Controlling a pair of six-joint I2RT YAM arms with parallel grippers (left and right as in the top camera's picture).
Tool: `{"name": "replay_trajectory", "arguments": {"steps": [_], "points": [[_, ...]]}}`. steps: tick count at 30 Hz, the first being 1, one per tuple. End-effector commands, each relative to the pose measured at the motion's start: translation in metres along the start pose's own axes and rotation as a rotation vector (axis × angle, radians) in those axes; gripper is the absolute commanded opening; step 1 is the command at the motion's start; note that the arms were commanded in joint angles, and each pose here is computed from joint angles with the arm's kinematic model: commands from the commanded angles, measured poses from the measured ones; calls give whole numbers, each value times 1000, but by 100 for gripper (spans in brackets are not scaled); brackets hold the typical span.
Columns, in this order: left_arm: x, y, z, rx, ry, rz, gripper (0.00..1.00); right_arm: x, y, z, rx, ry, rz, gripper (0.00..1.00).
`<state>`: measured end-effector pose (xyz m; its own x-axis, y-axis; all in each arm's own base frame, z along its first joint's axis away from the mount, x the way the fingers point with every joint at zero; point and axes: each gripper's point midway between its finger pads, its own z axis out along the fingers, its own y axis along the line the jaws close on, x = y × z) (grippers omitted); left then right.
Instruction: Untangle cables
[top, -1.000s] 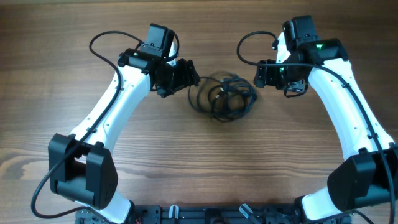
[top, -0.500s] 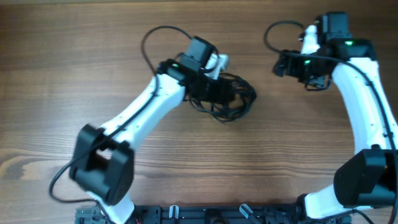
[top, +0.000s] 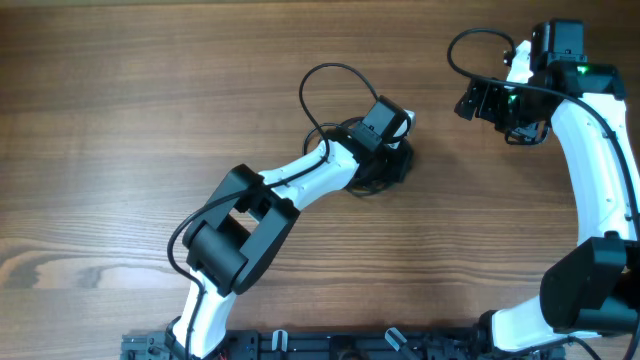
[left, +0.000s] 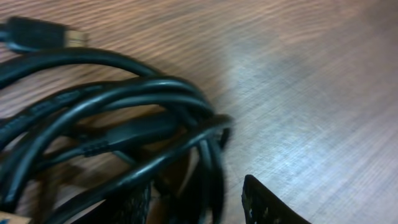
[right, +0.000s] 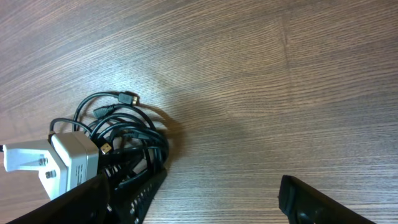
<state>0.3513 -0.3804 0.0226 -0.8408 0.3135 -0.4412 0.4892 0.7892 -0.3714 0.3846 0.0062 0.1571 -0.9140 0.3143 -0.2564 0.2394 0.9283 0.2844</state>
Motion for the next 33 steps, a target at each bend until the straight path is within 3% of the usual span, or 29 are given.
{"name": "replay_trajectory", "arguments": {"steps": [1, 3, 4, 9, 11, 13, 15, 18, 22, 25, 28, 30, 33], "points": [[-2, 19, 5, -100, -24, -9, 45, -6, 2, -2, 1, -11, -14, 89], [1, 16, 5, -89, -11, -8, 28, -6, 2, -2, 1, -11, -14, 89], [6, 10, 7, -73, 6, -2, 25, -6, 2, -2, 1, -11, -14, 89], [43, -5, 14, -93, 120, 37, 28, -7, 3, -2, -1, -17, -14, 89], [59, -1, 26, -109, 165, 39, 34, -7, 3, -2, -1, -17, -14, 89], [58, -2, 27, -106, 160, 33, 32, -6, 3, -2, 0, -14, -14, 89], [57, -2, 27, -105, 157, 31, 6, -6, 3, -2, -1, -12, -14, 89], [46, -11, 11, -70, 139, 25, 4, -5, 8, -2, -29, -7, -30, 89], [-3, -36, -77, 155, 110, -62, 4, 1, 38, -6, -208, 15, -155, 89], [-55, -55, -186, 504, 17, -123, 4, 8, 68, -20, -387, 15, -238, 88], [-90, -52, -266, 792, -67, -186, 4, 14, 97, -42, -517, -9, -289, 88], [-100, -40, -303, 932, -67, -229, 4, 21, 128, -72, -620, -64, -365, 87], [-103, -30, -309, 942, -79, -238, 4, 25, 148, -103, -654, -148, -416, 87]]}}
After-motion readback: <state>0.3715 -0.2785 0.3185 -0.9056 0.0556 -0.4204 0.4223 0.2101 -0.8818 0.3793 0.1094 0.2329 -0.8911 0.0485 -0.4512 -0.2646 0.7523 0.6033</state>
